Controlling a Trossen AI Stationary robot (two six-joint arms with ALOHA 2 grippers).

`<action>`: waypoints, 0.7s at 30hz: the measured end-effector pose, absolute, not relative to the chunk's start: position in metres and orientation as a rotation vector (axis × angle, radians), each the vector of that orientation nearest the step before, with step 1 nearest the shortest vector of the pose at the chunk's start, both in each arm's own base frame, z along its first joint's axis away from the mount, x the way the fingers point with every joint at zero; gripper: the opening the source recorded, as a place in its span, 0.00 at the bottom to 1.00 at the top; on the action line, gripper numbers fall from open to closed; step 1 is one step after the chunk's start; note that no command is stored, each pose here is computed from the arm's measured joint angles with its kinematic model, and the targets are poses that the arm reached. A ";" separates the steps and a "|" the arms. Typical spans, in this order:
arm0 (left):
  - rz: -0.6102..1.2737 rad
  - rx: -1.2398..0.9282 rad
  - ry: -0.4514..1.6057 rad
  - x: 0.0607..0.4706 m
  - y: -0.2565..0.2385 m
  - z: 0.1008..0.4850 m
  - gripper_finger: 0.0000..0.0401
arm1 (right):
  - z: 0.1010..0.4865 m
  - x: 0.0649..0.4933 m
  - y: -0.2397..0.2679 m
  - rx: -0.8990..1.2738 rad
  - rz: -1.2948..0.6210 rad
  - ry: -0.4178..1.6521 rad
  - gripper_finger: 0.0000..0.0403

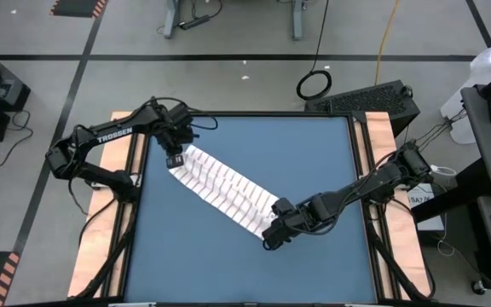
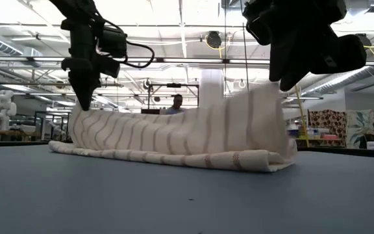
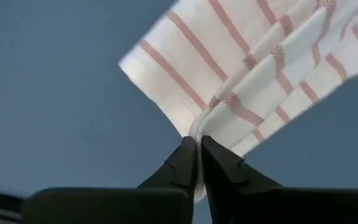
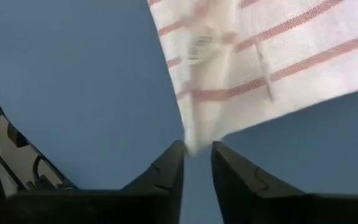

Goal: Roll towel
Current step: Fold the white towel

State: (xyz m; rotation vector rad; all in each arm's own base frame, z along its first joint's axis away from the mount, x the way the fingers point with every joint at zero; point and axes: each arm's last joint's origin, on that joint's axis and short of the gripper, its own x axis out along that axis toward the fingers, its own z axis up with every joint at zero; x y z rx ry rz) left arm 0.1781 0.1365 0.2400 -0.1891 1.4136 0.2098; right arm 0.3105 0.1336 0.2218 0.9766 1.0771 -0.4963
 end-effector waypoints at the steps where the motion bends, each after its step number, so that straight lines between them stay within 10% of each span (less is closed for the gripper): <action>1: 0.205 -0.191 1.422 0.177 0.136 0.240 0.10 | 0.222 0.311 0.134 0.978 -0.491 1.073 0.22; 12: 0.195 -0.208 1.458 0.174 0.134 0.240 0.40 | 0.226 0.316 0.138 1.000 -0.429 1.024 0.41; 21: 0.158 -0.270 1.499 0.170 0.129 0.239 0.45 | 0.226 0.317 0.141 0.971 -0.396 1.012 0.42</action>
